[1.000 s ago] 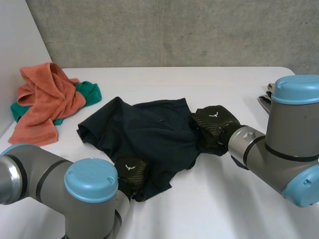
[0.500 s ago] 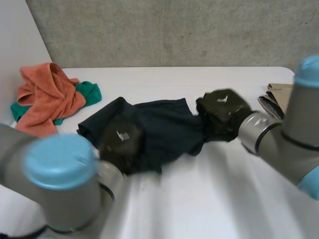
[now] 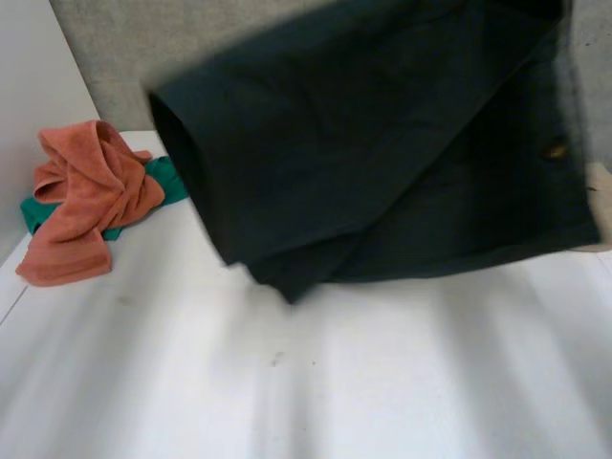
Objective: Fold the laundry.
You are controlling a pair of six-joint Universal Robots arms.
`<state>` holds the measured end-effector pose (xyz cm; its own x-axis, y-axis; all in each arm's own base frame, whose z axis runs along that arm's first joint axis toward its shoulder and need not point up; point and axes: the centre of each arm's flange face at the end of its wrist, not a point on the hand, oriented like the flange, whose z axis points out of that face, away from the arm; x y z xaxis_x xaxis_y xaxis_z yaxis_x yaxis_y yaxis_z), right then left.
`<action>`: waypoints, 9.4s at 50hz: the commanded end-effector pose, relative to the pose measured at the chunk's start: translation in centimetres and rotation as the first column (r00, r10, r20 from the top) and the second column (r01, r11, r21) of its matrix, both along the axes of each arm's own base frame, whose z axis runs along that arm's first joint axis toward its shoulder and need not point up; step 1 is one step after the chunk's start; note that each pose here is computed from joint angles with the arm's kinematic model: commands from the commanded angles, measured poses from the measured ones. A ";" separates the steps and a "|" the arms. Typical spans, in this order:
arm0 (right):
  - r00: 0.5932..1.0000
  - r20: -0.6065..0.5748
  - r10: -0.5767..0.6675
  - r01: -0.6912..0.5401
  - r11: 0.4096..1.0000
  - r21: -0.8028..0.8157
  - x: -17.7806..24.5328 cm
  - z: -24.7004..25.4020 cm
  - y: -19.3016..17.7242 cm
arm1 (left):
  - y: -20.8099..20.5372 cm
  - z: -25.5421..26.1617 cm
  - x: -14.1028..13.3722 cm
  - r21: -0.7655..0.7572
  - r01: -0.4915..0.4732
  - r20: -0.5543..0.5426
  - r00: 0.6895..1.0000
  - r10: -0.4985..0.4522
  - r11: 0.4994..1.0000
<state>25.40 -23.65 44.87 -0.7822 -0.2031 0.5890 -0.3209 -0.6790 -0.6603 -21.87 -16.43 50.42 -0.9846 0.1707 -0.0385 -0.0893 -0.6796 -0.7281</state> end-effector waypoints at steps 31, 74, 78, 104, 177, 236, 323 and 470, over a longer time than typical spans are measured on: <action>0.984 -0.134 0.120 -0.052 0.901 0.430 6.7 -14.9 -3.0 | -7.7 -26.1 -9.1 0.742 0.133 0.058 0.964 -0.260 0.657; 0.990 0.045 0.137 -0.144 0.949 0.282 5.8 -6.8 4.3 | -6.8 -37.9 -17.3 0.873 0.303 -0.088 0.869 -0.487 0.382; 0.989 0.060 0.138 -0.149 0.954 0.260 5.4 -5.8 4.8 | -6.3 -37.9 -17.5 0.874 0.314 -0.098 0.862 -0.497 0.372; 0.999 -0.018 -0.031 0.035 0.924 0.381 1.9 -9.2 1.2 | -16.2 -26.5 -8.0 0.720 0.206 -0.022 0.961 -0.275 0.663; 0.997 -0.025 0.075 -0.031 0.658 0.752 7.5 -24.6 -0.3 | -2.5 -37.1 -9.4 0.919 0.105 0.071 0.904 -0.421 0.379; 0.998 0.051 0.045 -0.064 0.865 0.498 5.8 -14.1 -3.3 | -11.2 -19.8 -7.5 0.488 0.045 0.183 0.971 -0.153 0.872; 0.930 -0.335 0.148 0.170 0.635 0.753 0.7 -26.0 -6.2 | -1.5 -34.0 -3.6 0.856 -0.089 0.351 0.823 -0.447 0.510; 0.873 -0.471 0.128 0.310 0.600 0.738 -1.6 -27.0 0.6 | 2.1 -35.4 -4.6 0.770 -0.243 0.584 0.639 -0.500 0.590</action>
